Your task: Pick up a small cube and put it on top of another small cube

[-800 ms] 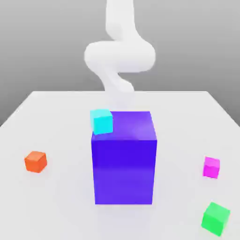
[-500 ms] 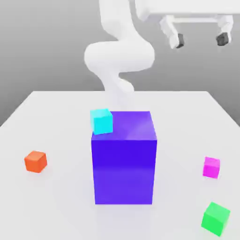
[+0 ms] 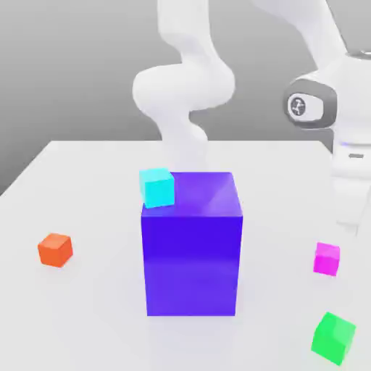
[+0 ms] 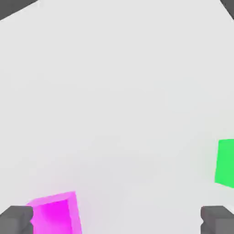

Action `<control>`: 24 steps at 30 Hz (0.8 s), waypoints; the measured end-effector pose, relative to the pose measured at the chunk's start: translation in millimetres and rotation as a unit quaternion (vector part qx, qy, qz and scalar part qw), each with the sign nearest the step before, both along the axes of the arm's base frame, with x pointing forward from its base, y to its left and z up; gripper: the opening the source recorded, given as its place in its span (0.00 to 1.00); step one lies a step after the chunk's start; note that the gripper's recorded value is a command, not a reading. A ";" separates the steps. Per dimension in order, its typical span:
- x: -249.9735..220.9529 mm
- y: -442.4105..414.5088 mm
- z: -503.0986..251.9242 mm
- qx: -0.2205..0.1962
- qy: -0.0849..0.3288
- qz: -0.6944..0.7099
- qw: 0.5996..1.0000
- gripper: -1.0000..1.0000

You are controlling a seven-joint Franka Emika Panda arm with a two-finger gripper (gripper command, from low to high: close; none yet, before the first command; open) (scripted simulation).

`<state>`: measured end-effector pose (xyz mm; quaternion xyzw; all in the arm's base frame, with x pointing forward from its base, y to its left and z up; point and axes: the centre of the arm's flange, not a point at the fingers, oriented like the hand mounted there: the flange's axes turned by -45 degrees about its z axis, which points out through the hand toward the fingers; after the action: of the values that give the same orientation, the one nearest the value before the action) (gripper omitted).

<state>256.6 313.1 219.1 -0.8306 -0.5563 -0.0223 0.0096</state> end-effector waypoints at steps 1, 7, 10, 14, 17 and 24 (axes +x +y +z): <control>-8.3 -2.7 -14.7 -0.011 0.006 0.012 1.000 0.50; -15.4 -5.5 -78.1 -0.020 0.013 0.022 0.999 0.50; -16.0 -6.0 -87.4 -0.020 0.013 0.022 0.999 0.00; -16.4 -6.3 -92.0 -0.021 0.013 0.022 0.999 0.00; -15.5 -5.5 -74.7 -0.021 0.012 0.022 0.999 0.00; 8.7 -6.7 -23.0 -0.021 0.013 0.009 1.000 0.00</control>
<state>265.3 306.4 196.0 -0.8260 -0.5636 0.0002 -0.0008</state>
